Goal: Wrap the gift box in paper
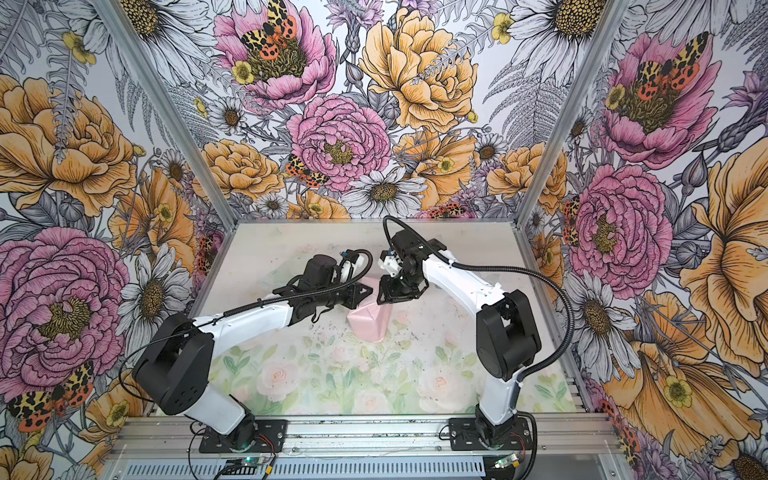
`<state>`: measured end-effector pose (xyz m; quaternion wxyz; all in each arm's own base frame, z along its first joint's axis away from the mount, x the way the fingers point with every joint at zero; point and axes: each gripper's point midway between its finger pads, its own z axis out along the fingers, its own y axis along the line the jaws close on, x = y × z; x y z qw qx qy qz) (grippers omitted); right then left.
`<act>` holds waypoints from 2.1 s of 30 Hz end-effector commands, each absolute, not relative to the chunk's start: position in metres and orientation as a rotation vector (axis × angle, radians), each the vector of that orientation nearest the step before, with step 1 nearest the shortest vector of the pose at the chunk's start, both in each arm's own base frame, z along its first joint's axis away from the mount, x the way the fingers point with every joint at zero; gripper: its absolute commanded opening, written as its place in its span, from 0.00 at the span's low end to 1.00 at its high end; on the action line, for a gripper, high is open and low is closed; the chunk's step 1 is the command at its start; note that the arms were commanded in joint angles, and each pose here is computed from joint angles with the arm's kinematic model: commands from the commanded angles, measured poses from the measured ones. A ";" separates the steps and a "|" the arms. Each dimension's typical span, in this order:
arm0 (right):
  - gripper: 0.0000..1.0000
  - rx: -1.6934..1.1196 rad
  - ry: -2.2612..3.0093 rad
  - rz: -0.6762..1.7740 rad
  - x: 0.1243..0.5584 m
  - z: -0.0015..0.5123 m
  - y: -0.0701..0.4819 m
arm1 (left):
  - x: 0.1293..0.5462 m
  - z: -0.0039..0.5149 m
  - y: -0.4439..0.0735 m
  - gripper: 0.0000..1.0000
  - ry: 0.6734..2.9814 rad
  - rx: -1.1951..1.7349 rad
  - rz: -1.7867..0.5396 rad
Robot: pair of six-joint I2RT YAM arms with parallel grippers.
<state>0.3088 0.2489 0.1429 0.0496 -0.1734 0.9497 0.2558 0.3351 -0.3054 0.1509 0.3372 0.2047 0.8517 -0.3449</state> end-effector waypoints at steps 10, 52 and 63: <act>0.51 -0.483 2.818 0.783 0.321 0.168 0.256 | 0.326 0.122 -0.289 0.03 2.332 0.497 -0.814; 0.44 -0.401 2.724 0.824 0.306 0.174 0.237 | 0.321 0.198 -0.271 0.45 2.193 0.431 -0.762; 0.44 -0.341 2.720 0.847 0.299 0.158 0.232 | 0.325 0.147 -0.262 0.55 2.335 0.401 -0.713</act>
